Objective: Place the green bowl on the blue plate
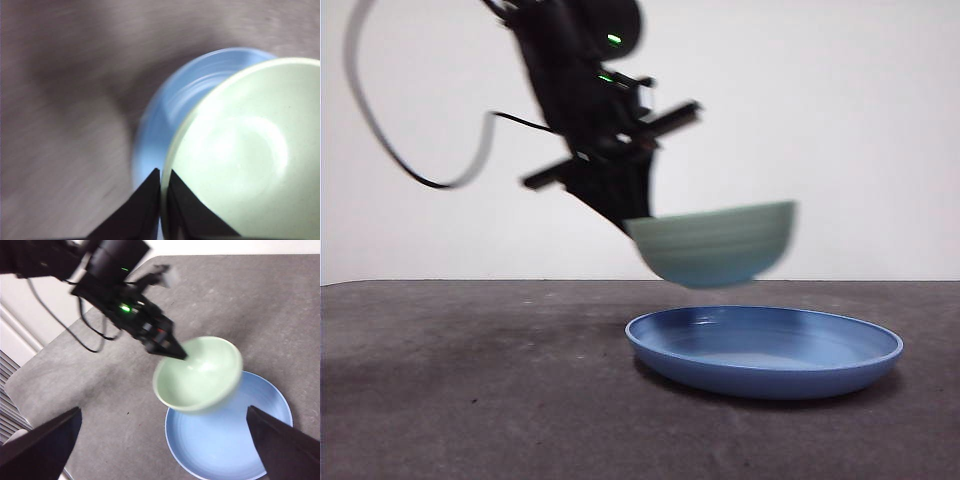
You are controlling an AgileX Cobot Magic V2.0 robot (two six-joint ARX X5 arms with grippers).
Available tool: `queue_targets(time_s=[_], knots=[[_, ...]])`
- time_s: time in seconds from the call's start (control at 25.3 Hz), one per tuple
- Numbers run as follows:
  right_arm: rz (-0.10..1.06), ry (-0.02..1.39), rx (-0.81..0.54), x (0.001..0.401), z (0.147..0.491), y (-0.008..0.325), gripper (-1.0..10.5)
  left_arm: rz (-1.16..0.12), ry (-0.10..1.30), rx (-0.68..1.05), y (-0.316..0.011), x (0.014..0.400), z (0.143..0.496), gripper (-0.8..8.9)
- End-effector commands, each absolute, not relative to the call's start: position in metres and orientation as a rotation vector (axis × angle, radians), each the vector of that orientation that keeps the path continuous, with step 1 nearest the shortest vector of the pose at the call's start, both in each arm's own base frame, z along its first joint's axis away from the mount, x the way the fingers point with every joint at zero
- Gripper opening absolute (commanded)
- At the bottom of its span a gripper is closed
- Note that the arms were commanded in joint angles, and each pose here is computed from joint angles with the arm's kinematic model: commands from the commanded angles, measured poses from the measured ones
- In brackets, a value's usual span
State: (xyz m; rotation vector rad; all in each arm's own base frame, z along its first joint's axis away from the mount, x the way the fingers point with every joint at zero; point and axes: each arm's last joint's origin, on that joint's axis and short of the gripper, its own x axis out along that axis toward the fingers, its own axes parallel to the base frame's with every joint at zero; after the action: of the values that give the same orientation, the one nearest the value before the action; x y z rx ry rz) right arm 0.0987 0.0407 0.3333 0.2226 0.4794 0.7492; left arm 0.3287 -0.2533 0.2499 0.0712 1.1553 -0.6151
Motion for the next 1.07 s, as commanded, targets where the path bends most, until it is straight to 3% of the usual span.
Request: queue_targets(time_s=[0.04, 0.28, 0.51, 0.67, 0.79, 0.91, 1.07], knots=[[0.756, 0.466, 0.23, 0.098, 0.338, 0.041, 5.9, -0.651, 1.153, 0.111, -0.277, 0.334, 0.24, 0.08], [0.754, 0.476, 0.231, 0.098, 0.337, 0.041, 5.9, -0.642, 1.16, 0.186, -0.306, 0.333, 0.219, 0.08], [0.753, 0.483, 0.232, 0.098, 0.337, 0.041, 5.9, -0.624, 1.245, 0.237, -0.308, 0.332, 0.197, 0.08], [0.752, 0.489, 0.233, 0.097, 0.336, 0.041, 5.9, -0.629, 1.23, 0.231, -0.31, 0.333, 0.198, 0.15], [0.752, 0.489, 0.233, 0.097, 0.336, 0.041, 5.9, -0.633, 1.215, 0.225, -0.311, 0.335, 0.206, 1.76], [0.752, 0.488, 0.233, 0.098, 0.336, 0.041, 5.9, -0.636, 1.199, 0.218, -0.312, 0.338, 0.225, 4.11], [0.753, 0.489, 0.233, 0.097, 0.336, 0.041, 5.9, -0.673, 1.192, 0.278, -0.309, 0.335, 0.263, 4.51]])
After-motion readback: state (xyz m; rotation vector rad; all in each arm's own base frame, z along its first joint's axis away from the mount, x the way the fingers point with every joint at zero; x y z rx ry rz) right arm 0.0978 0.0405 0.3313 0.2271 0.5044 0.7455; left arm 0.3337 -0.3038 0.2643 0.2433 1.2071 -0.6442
